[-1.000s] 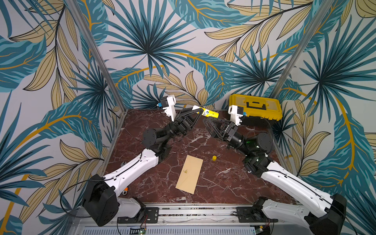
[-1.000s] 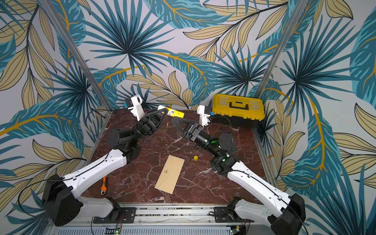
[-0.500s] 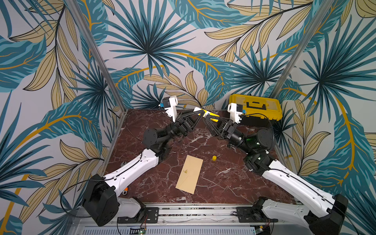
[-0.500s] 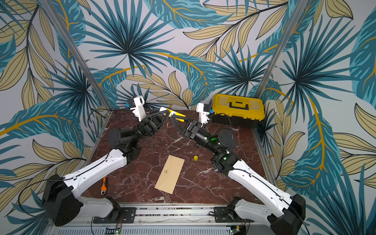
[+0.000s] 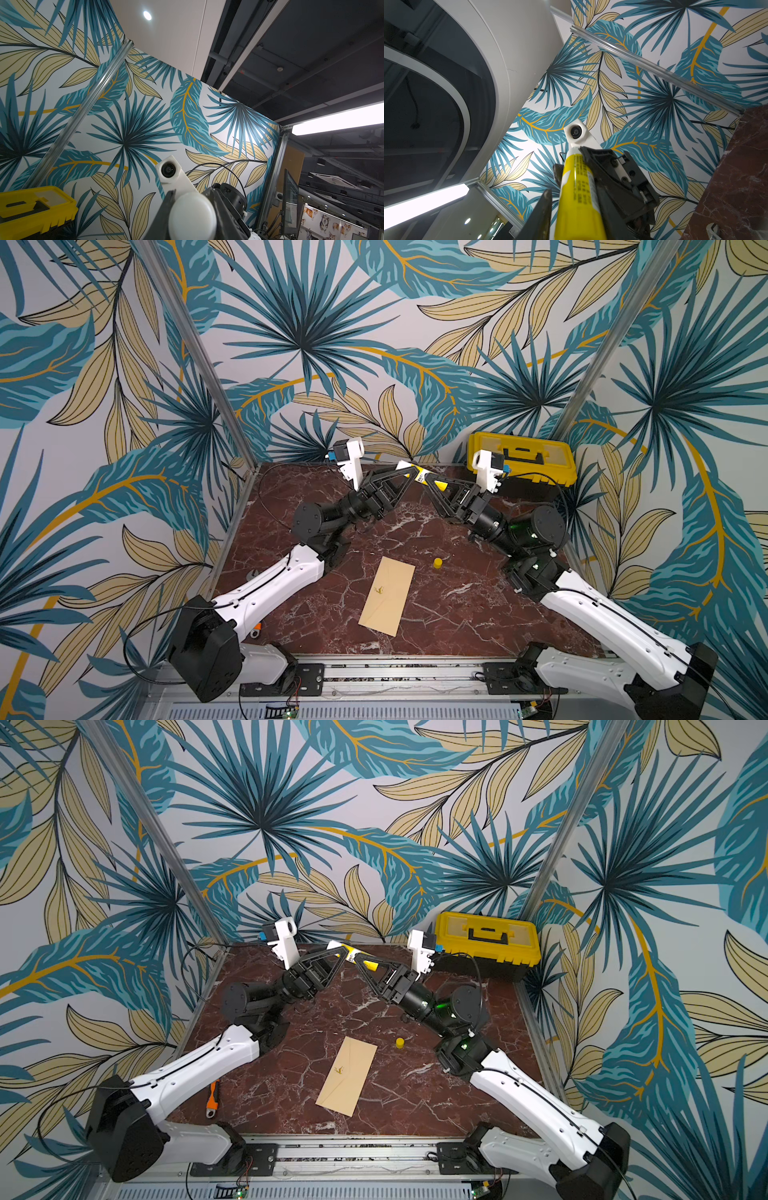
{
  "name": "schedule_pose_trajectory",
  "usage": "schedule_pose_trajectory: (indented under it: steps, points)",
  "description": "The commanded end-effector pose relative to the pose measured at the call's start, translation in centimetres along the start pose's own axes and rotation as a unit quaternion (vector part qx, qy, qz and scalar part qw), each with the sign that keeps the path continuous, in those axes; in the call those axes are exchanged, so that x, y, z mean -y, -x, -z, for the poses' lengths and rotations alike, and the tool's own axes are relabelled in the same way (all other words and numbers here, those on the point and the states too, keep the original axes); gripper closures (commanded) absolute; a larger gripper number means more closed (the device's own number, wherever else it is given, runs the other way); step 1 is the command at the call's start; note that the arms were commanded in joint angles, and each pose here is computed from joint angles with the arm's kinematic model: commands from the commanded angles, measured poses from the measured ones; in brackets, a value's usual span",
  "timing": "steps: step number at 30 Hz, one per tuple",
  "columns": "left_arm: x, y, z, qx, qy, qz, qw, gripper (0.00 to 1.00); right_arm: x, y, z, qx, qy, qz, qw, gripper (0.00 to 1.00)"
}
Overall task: Seal the envelope with a glue stick
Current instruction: Screw the glue stick.
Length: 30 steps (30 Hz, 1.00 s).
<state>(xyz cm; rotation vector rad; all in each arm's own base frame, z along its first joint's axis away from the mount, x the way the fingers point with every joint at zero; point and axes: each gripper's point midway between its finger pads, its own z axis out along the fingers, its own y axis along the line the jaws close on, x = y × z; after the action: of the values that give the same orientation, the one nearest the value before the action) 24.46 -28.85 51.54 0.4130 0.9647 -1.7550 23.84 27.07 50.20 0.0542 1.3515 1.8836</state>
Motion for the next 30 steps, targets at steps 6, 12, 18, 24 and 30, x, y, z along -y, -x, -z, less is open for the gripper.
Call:
schedule_pose_trajectory:
  steps: [6, 12, 18, 24, 30]
  points:
    - [1.0, 0.5, 0.3, 0.005, -0.007, -0.013, 1.0, 0.91, -1.0, 0.2, 0.3, 0.007, 0.013, 0.01, 1.0, 0.87]
    - [0.9, 0.4, 0.5, 0.005, -0.001, -0.011, 1.0, 0.76, -1.0, 0.5, 0.8, 0.016, 0.002, 0.024, 1.0, 0.93]
    - [-0.3, -0.2, 1.1, -0.003, 0.03, -0.012, 0.999, 0.44, -1.0, 1.7, 2.3, 0.056, -0.024, 0.072, 0.996, 0.95]
    - [-5.0, -2.7, 2.6, -0.051, 0.142, -0.008, 0.988, 0.39, -0.1, 3.7, 5.9, 0.086, -0.152, 0.178, 0.968, 0.97]
    - [-12.4, -8.9, 5.6, -0.186, 0.299, 0.013, 0.936, 0.44, 1.8, 6.7, 11.2, 0.131, -0.309, 0.274, 0.901, 0.98]
